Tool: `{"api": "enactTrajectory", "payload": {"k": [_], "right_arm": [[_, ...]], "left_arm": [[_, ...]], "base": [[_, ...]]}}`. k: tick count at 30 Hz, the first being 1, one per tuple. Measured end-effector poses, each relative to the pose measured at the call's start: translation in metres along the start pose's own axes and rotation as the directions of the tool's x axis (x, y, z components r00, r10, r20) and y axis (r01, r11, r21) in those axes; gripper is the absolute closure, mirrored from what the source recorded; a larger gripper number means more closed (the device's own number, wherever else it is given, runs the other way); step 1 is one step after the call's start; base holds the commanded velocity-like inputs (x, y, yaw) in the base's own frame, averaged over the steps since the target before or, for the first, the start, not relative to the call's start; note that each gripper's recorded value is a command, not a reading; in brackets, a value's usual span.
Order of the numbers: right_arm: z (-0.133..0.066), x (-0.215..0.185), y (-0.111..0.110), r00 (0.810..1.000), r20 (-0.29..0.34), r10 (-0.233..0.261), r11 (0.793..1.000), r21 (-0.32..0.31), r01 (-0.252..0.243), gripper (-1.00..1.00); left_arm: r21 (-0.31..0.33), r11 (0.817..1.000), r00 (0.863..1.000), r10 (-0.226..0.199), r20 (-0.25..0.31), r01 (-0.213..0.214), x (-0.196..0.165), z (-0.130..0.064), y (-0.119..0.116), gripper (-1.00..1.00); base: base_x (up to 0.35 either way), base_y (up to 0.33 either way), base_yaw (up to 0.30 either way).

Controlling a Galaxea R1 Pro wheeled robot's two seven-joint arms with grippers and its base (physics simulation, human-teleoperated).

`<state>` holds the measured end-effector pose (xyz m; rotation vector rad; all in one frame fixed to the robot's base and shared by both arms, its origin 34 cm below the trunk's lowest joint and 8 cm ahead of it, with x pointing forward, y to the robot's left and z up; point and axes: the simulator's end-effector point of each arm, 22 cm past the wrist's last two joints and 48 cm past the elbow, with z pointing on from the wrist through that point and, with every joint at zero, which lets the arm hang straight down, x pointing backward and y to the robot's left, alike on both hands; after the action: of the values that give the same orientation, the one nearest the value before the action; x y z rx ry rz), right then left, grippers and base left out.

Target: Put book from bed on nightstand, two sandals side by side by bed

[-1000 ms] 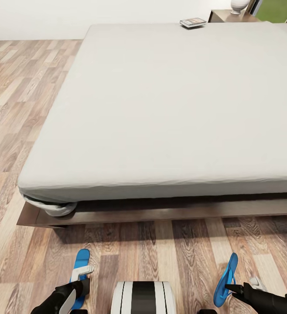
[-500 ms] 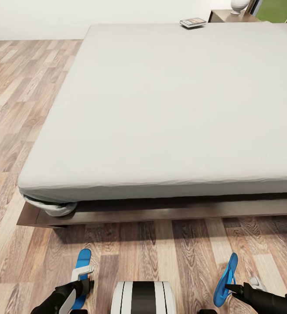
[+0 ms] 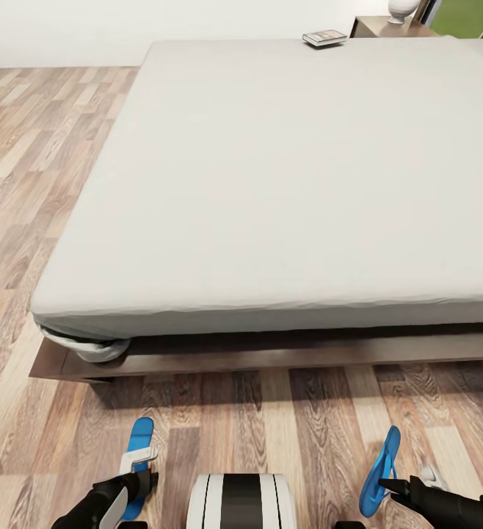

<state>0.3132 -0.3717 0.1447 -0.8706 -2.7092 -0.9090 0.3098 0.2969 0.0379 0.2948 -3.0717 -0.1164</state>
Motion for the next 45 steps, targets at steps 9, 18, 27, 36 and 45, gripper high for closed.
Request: {"api": "enactTrajectory", "payload": {"k": [9, 18, 27, 36, 45], "right_arm": [[0.0, 0.0, 0.0, 1.0, 0.0, 0.0, 1.0, 0.0, 0.0, 1.0], [0.0, 0.0, 0.0, 1.0, 0.0, 0.0, 1.0, 0.0, 0.0, 1.0], [0.0, 0.0, 0.0, 1.0, 0.0, 0.0, 1.0, 0.0, 0.0, 1.0], [-0.006, -0.006, 0.01, 1.0, 0.019, -0.016, 1.0, -0.014, 0.016, 1.0], [-0.013, -0.013, 0.022, 0.998, 0.043, -0.037, 0.999, -0.031, 0.038, 1.0]], "left_arm": [[0.0, 1.0, 1.0, 0.0, 0.0, 0.0, 0.0, 0.0, 0.0, -1.0], [0.0, 1.0, 1.0, 0.0, 0.001, 0.0, 0.0, 0.0, 0.0, -1.0], [0.0, 1.0, 1.0, 0.0, 0.0, 0.0, 0.0, 0.0, 0.0, -1.0], [0.006, 1.0, 1.0, -0.002, 0.028, 0.002, -0.012, -0.008, -0.002, -1.0], [0.013, 1.0, 0.998, -0.005, 0.064, 0.004, -0.028, -0.019, -0.004, -1.0]], "base": [[-0.008, 0.0, 0.0], [0.0, 0.0, 0.0], [0.0, 0.0, 0.0], [0.0, 0.0, 0.0], [0.0, 0.0, 0.0]]}}
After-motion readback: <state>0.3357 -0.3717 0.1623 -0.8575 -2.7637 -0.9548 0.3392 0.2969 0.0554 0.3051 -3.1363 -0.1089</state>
